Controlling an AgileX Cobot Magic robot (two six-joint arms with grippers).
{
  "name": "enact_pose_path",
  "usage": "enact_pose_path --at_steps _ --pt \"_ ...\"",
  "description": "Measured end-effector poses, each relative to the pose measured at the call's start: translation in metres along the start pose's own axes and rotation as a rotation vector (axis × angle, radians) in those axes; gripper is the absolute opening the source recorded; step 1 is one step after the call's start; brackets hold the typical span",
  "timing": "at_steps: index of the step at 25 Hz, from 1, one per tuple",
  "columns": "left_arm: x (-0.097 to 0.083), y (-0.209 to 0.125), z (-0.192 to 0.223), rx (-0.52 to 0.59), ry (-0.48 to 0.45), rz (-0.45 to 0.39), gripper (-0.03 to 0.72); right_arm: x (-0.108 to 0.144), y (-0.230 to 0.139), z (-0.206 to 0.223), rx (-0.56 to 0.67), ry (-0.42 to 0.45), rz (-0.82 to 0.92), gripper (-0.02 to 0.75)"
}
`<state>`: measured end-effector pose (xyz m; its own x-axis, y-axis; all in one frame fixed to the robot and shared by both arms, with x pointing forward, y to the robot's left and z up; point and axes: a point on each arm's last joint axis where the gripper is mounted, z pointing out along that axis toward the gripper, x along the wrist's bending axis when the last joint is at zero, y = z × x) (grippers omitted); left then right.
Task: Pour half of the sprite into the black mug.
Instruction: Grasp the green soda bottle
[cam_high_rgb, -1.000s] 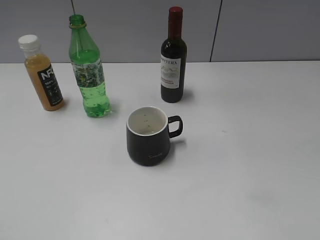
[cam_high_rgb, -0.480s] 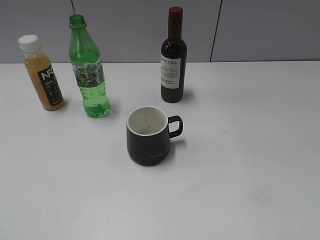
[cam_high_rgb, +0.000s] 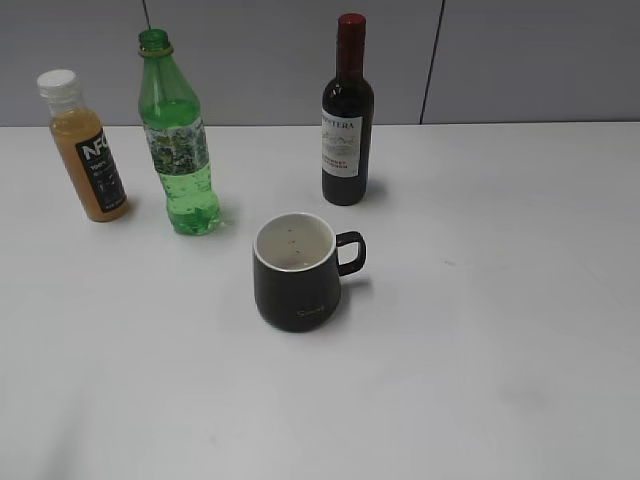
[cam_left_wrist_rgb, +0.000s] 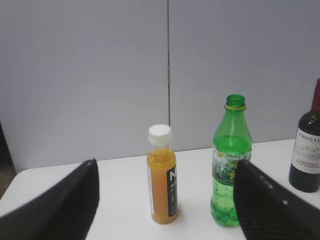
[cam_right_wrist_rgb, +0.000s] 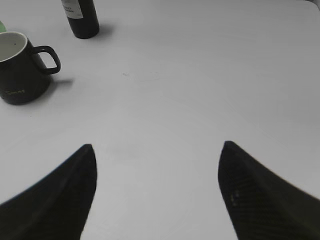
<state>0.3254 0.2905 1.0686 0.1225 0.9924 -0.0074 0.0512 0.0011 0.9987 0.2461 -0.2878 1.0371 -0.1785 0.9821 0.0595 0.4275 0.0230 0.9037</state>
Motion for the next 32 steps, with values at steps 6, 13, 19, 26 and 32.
enact_pose_path --at_steps 6,13,19,26,32 --pt "-0.008 -0.007 0.059 0.007 -0.041 0.039 0.628 0.000 0.000 0.000 0.000 0.000 0.000 0.573" --pt "-0.044 -0.042 0.116 0.041 -0.162 0.100 0.619 0.000 0.000 0.000 0.000 0.000 0.000 0.573" --pt "-0.053 -0.077 0.145 0.100 -0.166 0.136 0.646 0.000 0.000 0.000 0.000 0.001 0.001 0.573" --pt "-0.062 -0.093 0.174 0.143 -0.176 0.119 0.692 0.000 0.000 0.000 0.000 0.002 0.001 0.573" --pt "-0.067 -0.108 0.198 0.166 -0.165 0.120 0.693 0.000 0.000 0.000 0.000 0.003 0.002 0.573"
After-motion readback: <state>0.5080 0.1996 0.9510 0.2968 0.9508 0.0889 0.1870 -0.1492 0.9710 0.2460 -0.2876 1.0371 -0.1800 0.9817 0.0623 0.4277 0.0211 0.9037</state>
